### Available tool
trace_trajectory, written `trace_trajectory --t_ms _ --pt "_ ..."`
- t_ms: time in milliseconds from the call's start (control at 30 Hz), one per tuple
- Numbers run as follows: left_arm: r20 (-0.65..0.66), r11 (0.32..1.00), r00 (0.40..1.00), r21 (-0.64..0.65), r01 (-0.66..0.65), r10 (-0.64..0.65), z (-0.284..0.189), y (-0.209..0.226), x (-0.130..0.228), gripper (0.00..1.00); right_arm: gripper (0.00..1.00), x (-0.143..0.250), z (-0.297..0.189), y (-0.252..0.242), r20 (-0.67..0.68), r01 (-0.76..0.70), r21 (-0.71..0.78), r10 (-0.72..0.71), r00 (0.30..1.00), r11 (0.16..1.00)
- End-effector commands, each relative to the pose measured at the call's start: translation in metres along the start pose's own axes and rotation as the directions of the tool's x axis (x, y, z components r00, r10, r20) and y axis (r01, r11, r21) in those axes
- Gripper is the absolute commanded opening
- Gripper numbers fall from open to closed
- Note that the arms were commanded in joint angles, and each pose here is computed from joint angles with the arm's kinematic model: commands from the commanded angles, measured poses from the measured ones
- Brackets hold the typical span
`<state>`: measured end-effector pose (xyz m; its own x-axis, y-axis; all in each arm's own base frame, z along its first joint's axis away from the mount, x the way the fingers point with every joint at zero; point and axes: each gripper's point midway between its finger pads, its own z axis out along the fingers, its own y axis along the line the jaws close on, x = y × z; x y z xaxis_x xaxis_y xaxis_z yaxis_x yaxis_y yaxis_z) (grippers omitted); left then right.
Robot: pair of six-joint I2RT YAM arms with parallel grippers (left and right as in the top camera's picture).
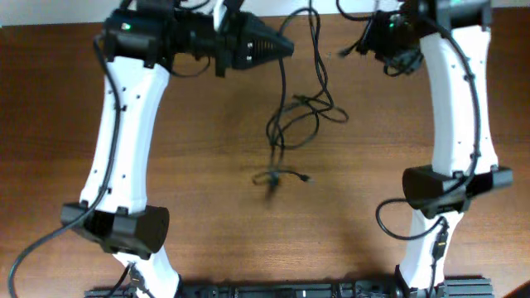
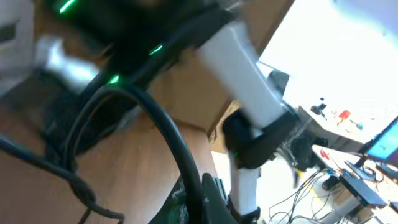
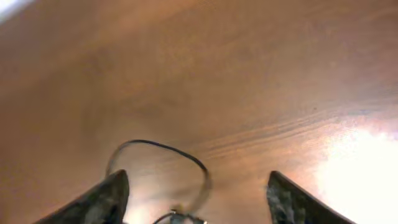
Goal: Untangle cables
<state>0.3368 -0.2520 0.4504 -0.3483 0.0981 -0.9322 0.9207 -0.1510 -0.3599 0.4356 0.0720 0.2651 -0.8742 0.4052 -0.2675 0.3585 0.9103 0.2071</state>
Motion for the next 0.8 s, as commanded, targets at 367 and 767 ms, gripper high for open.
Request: trace_trajectory --t_ms 367,767 --pt "0.264 0.878 0.962 -0.440 0.187 -0.073 -0.030 0.021 -0.106 0.00 0.98 0.016 0.023 0.018 -0.096 0.223 -0.106 -0.234 0.968 0.969" --pt "0.643 0.878 0.653 -0.474 -0.073 0.401 -0.110 -0.069 -0.247 0.00 0.98 0.028 0.045 0.007 -0.178 0.217 -0.060 -0.224 0.958 0.974"
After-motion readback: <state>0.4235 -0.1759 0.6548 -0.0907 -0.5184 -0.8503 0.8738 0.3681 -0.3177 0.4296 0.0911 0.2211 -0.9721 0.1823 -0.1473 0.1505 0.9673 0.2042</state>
